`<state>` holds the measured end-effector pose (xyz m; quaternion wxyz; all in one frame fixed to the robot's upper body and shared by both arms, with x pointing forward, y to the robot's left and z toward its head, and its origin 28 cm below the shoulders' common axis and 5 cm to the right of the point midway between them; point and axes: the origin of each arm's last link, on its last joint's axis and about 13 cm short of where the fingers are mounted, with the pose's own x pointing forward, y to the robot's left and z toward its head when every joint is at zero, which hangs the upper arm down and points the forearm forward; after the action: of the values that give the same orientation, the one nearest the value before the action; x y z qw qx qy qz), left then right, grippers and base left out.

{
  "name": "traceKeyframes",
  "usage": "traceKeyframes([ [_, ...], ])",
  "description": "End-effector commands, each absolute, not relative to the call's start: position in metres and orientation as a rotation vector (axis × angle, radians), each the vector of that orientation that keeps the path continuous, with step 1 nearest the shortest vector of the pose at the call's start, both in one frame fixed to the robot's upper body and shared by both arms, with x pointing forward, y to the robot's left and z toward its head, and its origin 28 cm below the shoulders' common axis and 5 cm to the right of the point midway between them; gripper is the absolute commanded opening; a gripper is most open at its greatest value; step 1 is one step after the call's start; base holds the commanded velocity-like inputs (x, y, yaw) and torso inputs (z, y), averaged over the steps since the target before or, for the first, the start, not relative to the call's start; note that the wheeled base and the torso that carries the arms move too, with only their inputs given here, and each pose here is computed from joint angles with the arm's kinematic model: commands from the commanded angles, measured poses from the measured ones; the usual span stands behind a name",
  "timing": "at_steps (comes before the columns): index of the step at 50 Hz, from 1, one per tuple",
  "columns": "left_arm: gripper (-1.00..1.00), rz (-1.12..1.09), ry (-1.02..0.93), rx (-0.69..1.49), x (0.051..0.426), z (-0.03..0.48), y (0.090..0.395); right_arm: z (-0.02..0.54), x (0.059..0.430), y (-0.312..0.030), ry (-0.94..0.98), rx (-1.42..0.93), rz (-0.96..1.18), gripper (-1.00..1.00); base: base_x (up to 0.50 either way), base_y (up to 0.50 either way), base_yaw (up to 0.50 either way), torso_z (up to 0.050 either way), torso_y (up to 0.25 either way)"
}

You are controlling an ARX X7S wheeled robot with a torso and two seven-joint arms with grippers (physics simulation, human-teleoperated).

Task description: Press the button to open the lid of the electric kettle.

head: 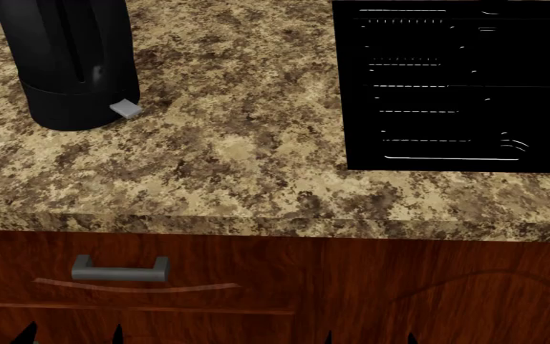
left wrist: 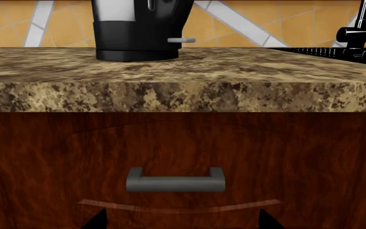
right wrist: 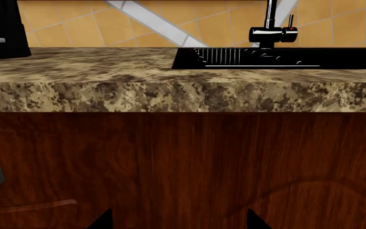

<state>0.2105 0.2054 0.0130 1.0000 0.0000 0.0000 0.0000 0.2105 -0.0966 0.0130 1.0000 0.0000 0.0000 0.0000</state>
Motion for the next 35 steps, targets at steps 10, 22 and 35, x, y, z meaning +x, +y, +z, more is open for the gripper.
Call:
traceKeyframes([
  [10,1.0,-0.002,0.003,-0.012,0.2097,0.0134,0.2053,0.0137,0.2106,-0.0952,-0.006,0.007,0.011,1.0,0.0,0.0,0.0,0.0,0.0],
  [22,1.0,-0.006,-0.009,-0.004,0.2092,0.0151,0.2053,0.0121,0.2115,-0.0953,-0.009,0.015,0.015,1.0,0.0,0.0,0.0,0.0,0.0],
  [35,1.0,-0.045,-0.048,0.011,0.2077,0.0168,0.2063,0.0125,0.2113,-0.096,-0.009,0.011,0.016,1.0,0.0,0.0,0.0,0.012,0.0],
])
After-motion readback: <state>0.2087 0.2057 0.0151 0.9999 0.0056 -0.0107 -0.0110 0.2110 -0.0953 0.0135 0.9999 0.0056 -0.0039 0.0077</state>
